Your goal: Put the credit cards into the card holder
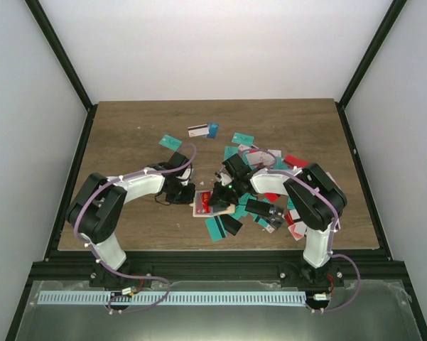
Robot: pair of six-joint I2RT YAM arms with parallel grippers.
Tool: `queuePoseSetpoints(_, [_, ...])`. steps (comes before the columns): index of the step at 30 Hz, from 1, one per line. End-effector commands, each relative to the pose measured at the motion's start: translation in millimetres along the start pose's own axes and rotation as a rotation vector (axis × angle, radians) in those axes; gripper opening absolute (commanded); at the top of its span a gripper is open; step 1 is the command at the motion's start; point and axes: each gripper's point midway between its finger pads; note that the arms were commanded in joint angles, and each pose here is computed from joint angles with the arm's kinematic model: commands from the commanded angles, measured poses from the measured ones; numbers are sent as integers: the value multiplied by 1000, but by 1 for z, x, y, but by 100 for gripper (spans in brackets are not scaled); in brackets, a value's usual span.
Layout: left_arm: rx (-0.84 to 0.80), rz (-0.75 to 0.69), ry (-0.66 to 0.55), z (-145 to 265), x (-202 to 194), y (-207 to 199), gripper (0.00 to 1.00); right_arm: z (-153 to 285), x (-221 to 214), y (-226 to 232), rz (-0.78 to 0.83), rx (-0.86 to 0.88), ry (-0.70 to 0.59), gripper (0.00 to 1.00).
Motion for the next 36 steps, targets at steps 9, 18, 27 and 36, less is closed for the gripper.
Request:
queuePoseSetpoints(9, [85, -8, 24, 23, -12, 7, 18, 12, -6, 20, 65, -52, -17, 26])
queuePoseSetpoints(18, [56, 13, -41, 65, -2, -10, 47, 36, -10, 37, 119, -55, -46, 44])
queuePoseSetpoints(27, [-68, 31, -117, 99, 1, -38, 53, 61, -6, 57, 198, -58, -109, 55])
queuePoseSetpoints(36, [-315, 14, -88, 95, -9, -79, 43, 52, -2, 51, 192, -60, -103, 28])
Point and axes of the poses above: each gripper's point midway between its finger pads, its own z axis back along the fingers, its own y axis along the line the jaws close on, x = y × z, and after that the axes turned 7 degrees about -z, right-handed
